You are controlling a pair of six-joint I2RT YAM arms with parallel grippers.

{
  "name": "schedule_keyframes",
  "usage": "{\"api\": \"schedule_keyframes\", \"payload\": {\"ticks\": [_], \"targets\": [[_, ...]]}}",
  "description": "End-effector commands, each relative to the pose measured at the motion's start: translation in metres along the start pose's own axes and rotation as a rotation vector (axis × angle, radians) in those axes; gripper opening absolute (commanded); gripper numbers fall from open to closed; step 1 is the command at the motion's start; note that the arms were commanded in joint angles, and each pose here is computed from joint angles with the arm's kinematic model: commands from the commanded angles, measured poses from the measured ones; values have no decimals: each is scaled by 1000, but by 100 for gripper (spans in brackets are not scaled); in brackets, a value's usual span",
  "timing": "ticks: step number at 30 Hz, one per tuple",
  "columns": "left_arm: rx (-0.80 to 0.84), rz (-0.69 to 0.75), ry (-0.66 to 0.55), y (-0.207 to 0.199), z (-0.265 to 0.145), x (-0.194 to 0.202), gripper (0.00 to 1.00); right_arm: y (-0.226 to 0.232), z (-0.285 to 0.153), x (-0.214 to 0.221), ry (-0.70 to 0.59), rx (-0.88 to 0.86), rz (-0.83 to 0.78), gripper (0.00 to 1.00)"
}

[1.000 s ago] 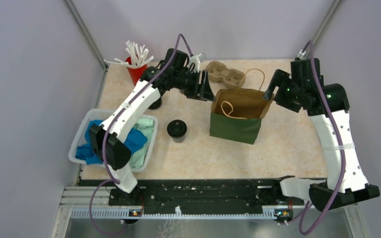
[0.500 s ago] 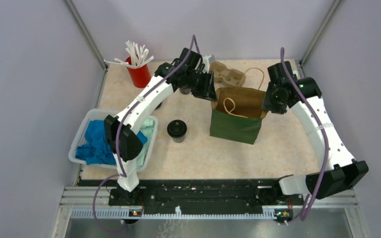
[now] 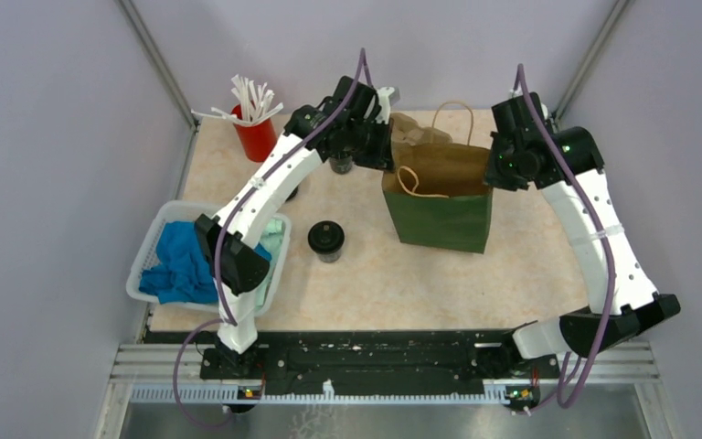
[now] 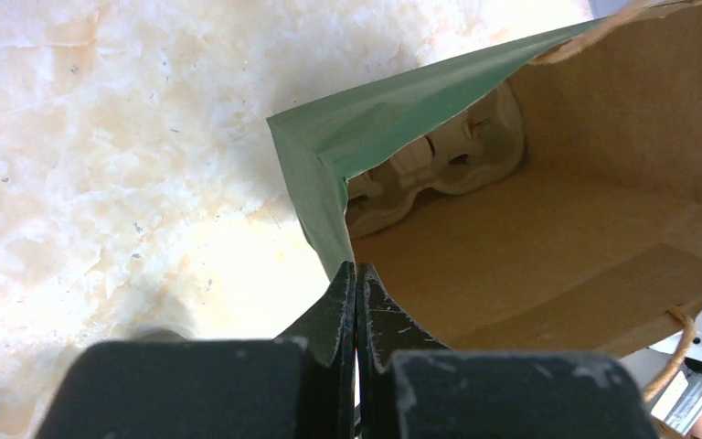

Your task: Pack the takeout coffee

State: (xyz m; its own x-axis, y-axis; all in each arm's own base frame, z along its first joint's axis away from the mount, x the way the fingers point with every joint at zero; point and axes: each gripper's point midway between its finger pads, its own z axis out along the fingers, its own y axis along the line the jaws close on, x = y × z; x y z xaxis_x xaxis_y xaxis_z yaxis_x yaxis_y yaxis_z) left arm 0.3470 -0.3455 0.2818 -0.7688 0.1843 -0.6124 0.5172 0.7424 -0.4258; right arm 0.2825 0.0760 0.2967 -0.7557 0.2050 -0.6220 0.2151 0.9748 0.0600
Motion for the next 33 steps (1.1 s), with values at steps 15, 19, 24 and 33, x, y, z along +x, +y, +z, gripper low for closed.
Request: {"api": "schedule_keyframes", "payload": {"ticks": [15,19,24,33], "targets": [[23,36,-151,-10,-63,-21,56,9,-22,12,33,-92,13,56],[33,30,-189,-6,-80,-28,68,10,-25,10,-5,-117,56,75],[65,30,-192,-11,-84,-24,73,4,-23,10,-17,-88,39,79],[80,-5,-206,-8,-89,-17,84,15,-35,-12,-107,-171,-34,99]]}}
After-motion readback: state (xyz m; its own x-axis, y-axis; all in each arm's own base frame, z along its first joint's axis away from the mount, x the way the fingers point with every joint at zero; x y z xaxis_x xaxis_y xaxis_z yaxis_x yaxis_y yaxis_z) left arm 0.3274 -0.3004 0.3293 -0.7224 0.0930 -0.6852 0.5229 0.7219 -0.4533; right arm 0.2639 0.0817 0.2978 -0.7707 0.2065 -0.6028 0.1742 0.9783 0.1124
